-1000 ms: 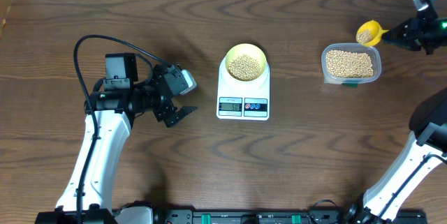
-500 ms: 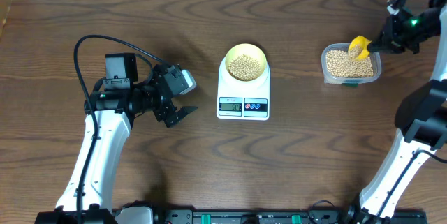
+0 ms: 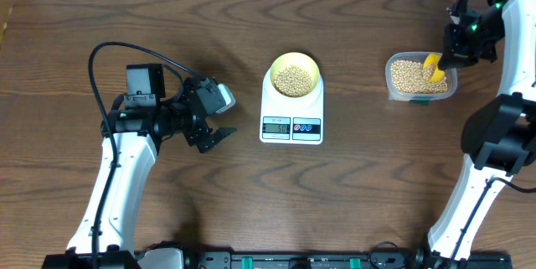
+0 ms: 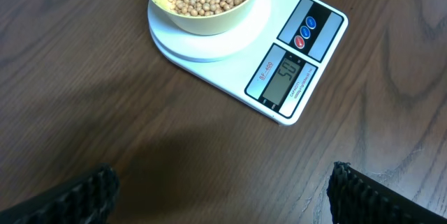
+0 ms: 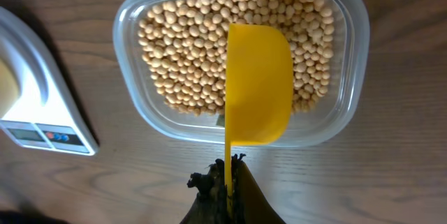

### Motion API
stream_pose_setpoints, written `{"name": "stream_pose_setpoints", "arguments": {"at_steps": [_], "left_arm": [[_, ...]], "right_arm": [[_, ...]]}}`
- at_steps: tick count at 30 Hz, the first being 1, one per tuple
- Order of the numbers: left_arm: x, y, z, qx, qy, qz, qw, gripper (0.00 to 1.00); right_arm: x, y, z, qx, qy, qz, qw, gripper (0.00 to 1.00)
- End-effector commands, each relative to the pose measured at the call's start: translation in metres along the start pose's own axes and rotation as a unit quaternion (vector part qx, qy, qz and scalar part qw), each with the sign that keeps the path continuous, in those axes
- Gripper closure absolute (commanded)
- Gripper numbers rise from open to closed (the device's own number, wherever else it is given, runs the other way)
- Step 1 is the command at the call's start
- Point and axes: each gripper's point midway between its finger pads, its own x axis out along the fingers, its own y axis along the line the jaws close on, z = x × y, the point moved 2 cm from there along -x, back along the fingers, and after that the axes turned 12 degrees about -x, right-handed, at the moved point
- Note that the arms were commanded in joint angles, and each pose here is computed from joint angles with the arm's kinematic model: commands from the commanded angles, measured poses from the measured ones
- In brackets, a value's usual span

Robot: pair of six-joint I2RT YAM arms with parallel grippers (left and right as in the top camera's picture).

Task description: Scoop item into bowl and weigh 50g on scale

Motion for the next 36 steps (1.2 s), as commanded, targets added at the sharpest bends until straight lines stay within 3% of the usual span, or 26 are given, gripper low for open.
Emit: {"name": "stream_pose_setpoints", "arguments": {"at_steps": [1,16,26,36], "left_arm": [[-0.001,0.002,0.001,0.005,0.0,0.003,1.0,0.02],[-0.001,0.002,0.001,0.005,0.0,0.003,1.0,0.02],[-0.001,0.002,0.001,0.005,0.0,0.003,1.0,0.02],[-0.001,0.002,0.001,0.005,0.0,0.003,1.0,0.02]], "right_arm": [[-0.021,0.006,0.0,-0.013,-0.014,-0.051,0.999,0.99],[-0.012,0.045,0.009,-0.073,0.033,-0.213,0.974,0.99],[-0.018,0.063,0.013,-0.074,0.026,-0.291,0.954,0.99],[-0.027,0.071,0.011,-0.051,0.002,-0.275,0.96,0.99]]}}
